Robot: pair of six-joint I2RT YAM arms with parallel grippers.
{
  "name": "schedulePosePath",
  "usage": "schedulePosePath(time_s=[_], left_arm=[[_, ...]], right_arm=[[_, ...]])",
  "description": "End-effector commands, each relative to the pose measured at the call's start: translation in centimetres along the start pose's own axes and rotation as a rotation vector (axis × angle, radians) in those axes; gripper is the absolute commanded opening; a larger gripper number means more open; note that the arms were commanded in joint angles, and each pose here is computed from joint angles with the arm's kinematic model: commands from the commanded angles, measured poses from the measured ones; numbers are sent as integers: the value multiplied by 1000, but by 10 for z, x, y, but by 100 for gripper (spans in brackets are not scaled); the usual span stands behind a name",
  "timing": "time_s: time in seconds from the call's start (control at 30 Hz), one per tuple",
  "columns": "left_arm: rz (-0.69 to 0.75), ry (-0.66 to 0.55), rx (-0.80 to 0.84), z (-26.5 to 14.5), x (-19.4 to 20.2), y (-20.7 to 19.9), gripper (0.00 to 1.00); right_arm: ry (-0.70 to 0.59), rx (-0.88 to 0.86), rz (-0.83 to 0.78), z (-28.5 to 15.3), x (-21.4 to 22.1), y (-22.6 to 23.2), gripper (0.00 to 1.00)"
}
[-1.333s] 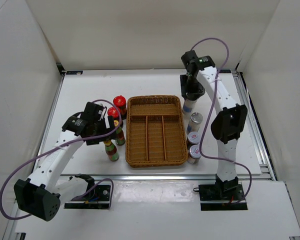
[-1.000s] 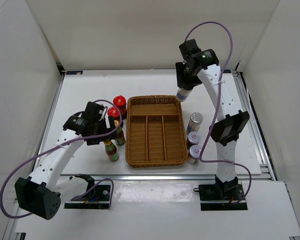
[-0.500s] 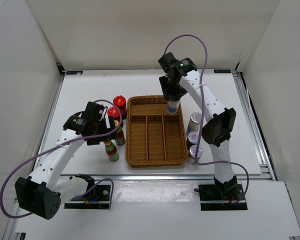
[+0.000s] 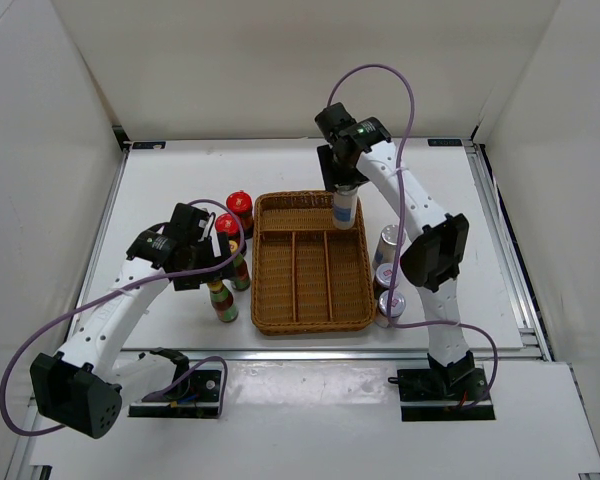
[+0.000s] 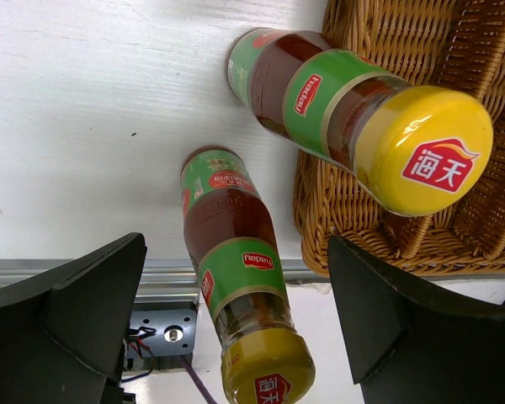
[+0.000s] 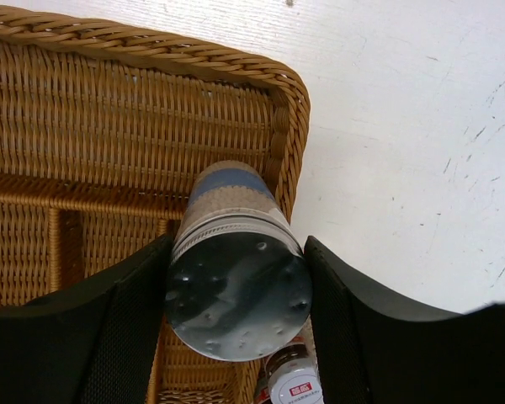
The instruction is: Organize the condiment bottles
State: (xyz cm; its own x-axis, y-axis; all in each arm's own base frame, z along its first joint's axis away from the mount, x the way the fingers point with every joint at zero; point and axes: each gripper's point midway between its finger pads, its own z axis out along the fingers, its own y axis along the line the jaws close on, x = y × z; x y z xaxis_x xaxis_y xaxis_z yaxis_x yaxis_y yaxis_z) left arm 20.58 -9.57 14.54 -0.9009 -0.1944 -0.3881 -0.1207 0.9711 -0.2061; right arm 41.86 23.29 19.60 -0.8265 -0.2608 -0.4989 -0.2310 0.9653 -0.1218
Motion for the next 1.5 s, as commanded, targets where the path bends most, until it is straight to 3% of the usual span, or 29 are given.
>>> schedulePosePath(time_s=[0.0, 0.17, 0.53, 0.57, 0.6, 0.67, 0.77, 0.83, 0.87, 1.2, 1.47], left_arm=[[12, -6, 17, -3, -1, -3, 99], [12, -6, 17, -3, -1, -3, 99], [21, -4, 21, -3, 0, -5, 99], [21, -4, 21, -3, 0, -5, 99], [21, -4, 21, -3, 0, -5, 99], [21, -4, 21, -3, 0, -5, 99], [21, -4, 21, -3, 0, -5, 99], [21, -4, 21, -3, 0, -5, 99], [21, -4, 21, -3, 0, -5, 99], [29, -2, 24, -3, 1, -7, 99], [29, -2, 24, -3, 1, -7, 99]], right_arm=[[1, 6, 19, 2, 0, 2, 3], [-79, -15, 43, -17, -22, 2, 0], [12, -5, 26, 29, -7, 15, 0], [32, 1, 21, 36, -2, 16, 5], [32, 1, 21, 36, -2, 16, 17], [43, 4, 17, 38, 1, 16, 22], [54, 7, 14, 41, 4, 15, 57], [34, 35, 26, 30, 1, 8, 96], [22, 44, 39, 23, -2, 4, 100], [-63, 99, 202, -66, -17, -62, 100], [114, 17, 234, -60, 35, -82, 100]])
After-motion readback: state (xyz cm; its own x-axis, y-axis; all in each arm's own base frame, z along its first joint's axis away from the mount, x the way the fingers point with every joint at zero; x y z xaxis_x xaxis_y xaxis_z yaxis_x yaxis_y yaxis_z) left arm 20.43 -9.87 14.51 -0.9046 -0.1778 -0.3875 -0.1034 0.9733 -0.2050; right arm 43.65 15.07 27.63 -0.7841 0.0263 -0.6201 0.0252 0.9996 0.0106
